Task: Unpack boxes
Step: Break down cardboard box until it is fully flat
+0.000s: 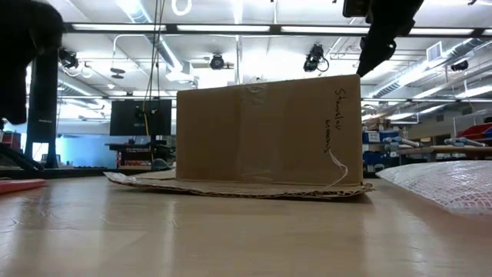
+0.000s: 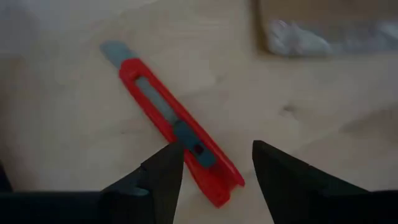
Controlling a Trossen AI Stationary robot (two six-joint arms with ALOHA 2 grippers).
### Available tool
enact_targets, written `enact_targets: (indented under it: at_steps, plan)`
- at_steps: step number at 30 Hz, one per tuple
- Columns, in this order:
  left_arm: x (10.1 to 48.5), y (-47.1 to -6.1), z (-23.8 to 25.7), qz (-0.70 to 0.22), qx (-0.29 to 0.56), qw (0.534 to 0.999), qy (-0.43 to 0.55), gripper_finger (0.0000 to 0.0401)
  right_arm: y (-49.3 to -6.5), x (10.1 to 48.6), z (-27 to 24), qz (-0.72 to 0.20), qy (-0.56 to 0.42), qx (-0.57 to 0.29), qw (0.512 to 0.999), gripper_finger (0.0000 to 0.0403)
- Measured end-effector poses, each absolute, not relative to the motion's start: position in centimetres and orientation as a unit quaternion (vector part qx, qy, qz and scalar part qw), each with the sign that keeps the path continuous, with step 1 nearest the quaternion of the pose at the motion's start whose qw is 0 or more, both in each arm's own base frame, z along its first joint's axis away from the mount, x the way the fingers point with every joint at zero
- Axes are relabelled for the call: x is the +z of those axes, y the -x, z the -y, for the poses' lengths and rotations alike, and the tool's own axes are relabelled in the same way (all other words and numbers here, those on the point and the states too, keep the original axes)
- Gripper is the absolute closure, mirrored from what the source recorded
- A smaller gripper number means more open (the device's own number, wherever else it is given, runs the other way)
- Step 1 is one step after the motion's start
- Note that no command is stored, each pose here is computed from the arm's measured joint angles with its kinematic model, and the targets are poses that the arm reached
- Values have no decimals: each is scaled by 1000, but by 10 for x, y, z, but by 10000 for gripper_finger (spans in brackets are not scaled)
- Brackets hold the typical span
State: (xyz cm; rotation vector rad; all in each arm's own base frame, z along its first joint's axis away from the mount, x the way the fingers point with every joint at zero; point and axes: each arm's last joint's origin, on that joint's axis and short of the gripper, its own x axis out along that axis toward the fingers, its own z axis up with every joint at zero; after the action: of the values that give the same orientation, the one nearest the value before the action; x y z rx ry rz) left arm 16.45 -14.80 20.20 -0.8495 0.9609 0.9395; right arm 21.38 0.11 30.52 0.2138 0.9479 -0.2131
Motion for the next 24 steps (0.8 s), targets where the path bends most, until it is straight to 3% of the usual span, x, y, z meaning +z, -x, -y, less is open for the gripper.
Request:
enact_targets:
  at_steps: [6,24]
  plan:
    - [183,-156,141,-413,496,623,441,198,-214,305,0,-456,-75,-96,881,149]
    - [133,-152,119,-398,492,591,501,198,-214,301,1,-461,-72,-98,879,151]
